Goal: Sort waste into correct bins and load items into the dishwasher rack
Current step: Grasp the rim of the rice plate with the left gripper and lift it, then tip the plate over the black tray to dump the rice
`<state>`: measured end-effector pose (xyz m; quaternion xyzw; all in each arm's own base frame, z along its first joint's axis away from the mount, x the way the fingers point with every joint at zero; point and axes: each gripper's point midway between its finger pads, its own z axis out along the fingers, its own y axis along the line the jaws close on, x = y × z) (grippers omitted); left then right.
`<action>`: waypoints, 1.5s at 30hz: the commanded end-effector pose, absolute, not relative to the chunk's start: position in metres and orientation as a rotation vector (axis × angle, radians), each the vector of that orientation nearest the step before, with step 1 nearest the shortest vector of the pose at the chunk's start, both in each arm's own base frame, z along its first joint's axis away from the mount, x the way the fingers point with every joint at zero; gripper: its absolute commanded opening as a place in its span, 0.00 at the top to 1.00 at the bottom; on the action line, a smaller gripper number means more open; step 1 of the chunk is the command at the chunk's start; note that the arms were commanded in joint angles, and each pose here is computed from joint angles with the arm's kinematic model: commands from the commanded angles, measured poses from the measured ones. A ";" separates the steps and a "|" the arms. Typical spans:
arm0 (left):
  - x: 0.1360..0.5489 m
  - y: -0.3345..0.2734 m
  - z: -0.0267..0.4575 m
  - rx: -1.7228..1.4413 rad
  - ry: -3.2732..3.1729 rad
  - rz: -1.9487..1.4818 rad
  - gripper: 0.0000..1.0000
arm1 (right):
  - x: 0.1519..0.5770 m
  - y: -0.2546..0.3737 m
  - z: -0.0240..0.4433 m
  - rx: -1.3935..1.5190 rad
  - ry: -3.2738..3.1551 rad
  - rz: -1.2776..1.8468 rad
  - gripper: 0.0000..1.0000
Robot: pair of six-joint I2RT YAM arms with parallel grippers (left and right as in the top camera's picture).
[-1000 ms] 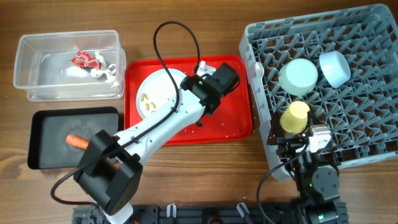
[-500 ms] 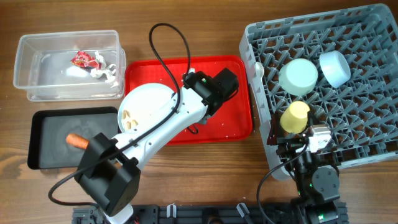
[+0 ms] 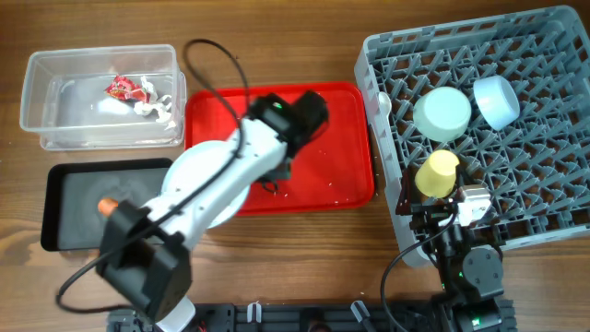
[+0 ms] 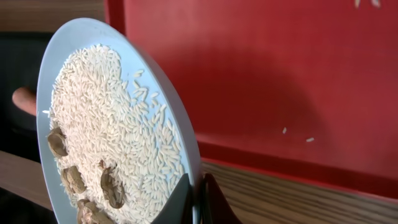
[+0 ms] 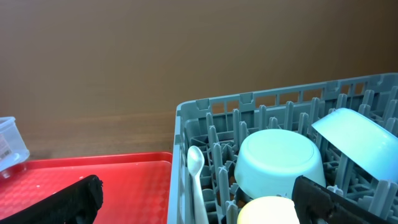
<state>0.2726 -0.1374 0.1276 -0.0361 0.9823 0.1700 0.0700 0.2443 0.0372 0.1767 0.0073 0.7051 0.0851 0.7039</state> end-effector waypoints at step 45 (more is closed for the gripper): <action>0.285 0.046 0.220 -0.586 2.363 -0.965 0.96 | 0.244 0.037 0.179 0.020 1.559 0.194 0.00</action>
